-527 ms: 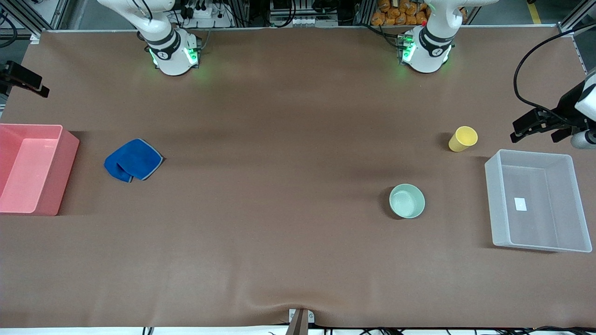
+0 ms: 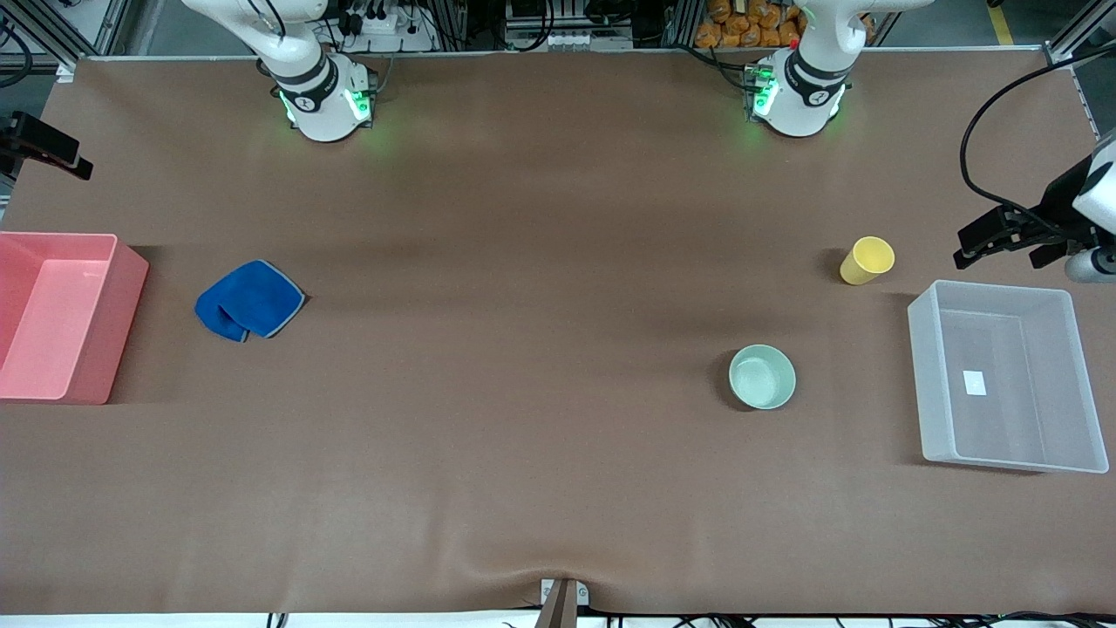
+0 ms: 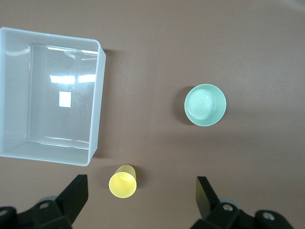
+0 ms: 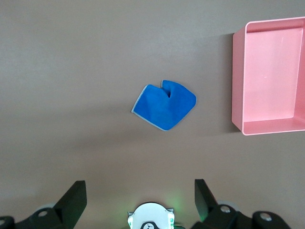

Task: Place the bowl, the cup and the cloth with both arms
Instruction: 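Reach the right gripper to the blue cloth while the left gripper reaches the bowl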

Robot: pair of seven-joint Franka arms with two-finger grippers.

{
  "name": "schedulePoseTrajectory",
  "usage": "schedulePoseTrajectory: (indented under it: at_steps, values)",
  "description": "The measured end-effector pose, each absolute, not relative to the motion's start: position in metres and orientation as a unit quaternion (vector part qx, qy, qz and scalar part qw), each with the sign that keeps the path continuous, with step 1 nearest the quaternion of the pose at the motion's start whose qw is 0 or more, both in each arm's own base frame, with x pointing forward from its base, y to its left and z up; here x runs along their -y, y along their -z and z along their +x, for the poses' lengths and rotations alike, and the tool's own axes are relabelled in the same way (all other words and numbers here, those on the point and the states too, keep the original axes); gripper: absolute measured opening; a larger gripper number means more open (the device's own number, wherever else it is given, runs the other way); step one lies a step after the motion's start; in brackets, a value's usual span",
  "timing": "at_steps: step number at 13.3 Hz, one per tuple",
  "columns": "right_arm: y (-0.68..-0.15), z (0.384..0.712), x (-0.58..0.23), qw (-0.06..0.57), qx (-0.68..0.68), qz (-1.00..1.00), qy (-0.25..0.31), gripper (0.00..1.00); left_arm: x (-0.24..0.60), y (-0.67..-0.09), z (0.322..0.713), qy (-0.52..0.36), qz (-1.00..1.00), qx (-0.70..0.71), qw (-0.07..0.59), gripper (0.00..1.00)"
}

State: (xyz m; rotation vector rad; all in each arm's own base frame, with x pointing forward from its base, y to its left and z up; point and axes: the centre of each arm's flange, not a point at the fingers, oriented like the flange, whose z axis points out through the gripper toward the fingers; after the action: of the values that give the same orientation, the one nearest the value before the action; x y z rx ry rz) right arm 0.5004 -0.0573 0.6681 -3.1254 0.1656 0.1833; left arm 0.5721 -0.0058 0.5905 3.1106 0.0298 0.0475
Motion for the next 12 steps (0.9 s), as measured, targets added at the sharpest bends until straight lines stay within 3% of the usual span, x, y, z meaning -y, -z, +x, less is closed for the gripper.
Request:
schedulePoseTrajectory:
  at_steps: [12]
  values:
    - [-0.652,0.517,0.068,-0.001,-0.061,-0.996,-0.065,1.0,0.016,-0.426,0.618,0.012,1.0,-0.005,0.017,1.0]
